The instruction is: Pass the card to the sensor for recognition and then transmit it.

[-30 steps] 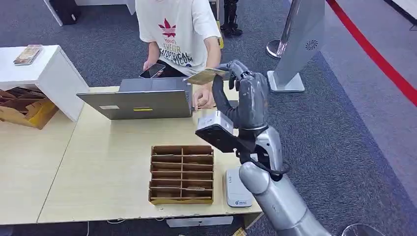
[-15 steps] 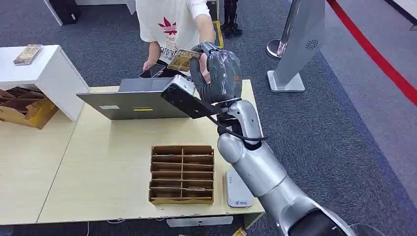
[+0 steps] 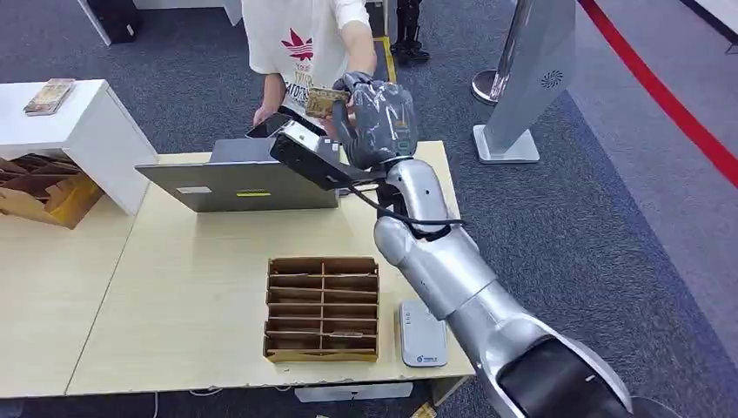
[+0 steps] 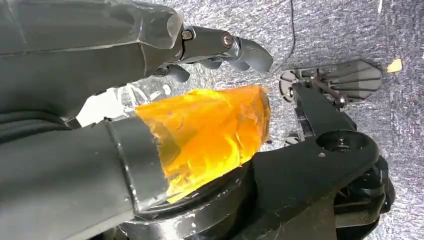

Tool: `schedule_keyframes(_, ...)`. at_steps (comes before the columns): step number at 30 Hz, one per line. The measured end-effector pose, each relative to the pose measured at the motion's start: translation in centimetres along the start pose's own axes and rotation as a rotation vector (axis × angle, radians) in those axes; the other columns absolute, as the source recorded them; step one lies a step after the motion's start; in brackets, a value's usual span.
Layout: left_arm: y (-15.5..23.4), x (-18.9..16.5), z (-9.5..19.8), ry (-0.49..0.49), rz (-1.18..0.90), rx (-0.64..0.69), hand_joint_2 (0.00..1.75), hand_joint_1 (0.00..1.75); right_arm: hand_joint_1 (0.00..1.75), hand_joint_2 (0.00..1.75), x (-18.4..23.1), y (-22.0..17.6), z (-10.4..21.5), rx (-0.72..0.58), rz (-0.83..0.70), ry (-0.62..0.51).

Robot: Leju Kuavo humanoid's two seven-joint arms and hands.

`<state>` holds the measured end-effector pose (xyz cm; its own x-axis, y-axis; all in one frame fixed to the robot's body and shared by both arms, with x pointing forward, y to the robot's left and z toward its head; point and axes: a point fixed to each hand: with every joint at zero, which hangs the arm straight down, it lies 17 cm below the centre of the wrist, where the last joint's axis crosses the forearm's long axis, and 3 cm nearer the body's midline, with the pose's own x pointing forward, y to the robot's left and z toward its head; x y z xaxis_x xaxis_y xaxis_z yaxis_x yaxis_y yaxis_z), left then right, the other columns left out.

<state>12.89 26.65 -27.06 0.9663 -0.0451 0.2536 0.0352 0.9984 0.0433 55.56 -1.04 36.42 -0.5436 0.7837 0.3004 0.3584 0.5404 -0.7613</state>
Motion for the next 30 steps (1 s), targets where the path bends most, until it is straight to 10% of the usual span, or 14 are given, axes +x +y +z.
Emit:
schedule_keyframes(18,-0.1,-0.1,0.0,0.004,0.005,-0.002,0.0,0.0,0.0,1.75,-0.7,3.2,1.4,0.09,-0.03,0.029)
schedule_keyframes(28,0.0,-0.5,0.0,-0.005,0.044,0.006,0.0,0.0,0.0,1.75,1.4,4.0,3.1,0.097,-0.255,0.032)
schedule_keyframes(30,0.3,-1.9,0.1,-0.006,0.106,0.022,0.0,0.0,0.0,1.75,4.4,3.4,5.7,0.064,-0.564,0.036)
